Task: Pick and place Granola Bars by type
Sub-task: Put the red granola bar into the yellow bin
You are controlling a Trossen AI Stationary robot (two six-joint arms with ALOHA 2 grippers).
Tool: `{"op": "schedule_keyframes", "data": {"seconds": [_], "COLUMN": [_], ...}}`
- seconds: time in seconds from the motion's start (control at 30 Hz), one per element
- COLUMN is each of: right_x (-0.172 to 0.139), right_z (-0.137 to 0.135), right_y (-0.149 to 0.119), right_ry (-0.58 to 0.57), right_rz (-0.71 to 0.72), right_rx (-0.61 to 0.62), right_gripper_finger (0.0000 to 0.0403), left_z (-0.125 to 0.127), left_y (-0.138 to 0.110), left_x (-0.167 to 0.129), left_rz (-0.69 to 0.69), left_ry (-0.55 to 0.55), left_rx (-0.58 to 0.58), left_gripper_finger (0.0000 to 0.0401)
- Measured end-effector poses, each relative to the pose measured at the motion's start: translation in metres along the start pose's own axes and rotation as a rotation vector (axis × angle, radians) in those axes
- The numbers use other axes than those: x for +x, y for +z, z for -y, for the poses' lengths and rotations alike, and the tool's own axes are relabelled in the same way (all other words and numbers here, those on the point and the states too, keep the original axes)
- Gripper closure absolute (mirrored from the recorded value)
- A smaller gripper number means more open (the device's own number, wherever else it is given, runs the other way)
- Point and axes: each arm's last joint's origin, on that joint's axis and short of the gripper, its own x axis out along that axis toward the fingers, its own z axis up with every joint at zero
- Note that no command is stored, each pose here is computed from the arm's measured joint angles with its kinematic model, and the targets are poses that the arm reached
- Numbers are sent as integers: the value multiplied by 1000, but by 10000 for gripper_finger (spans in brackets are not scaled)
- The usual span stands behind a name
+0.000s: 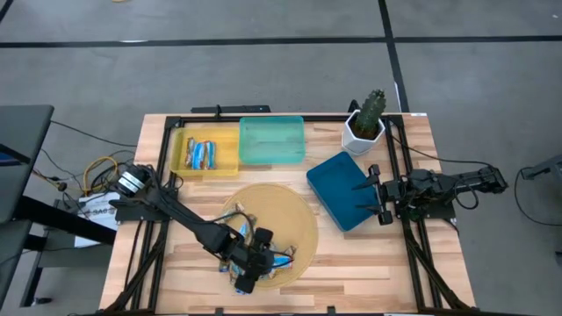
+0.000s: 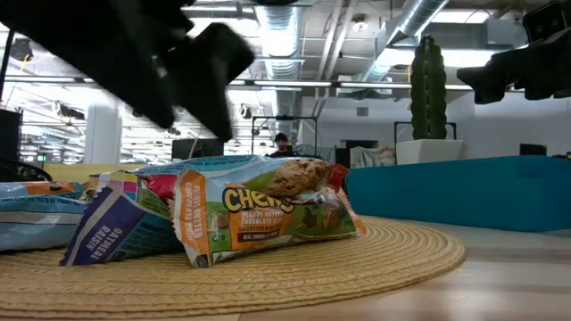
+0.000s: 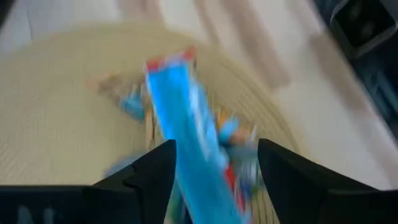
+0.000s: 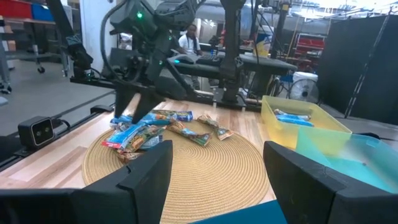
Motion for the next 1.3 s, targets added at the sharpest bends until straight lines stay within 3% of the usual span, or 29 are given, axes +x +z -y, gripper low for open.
{"op": "schedule_keyframes", "data": {"seconds": [0.63, 1.3], "right_x": [0, 0], "right_z": [0, 0], "right_y": [0, 0], "right_ry": [-1, -2], "right_rz": [-5, -4], "right_rx": [0, 0], "right_gripper_finger": [159, 159], "left_z": [-11, -15], "left_y": [0, -6], "left_x": [13, 19], "left_rz": [-54, -93], "left_ry": [-25, -12], "left_rx": [8, -88], "left_gripper_finger": [214, 292]}}
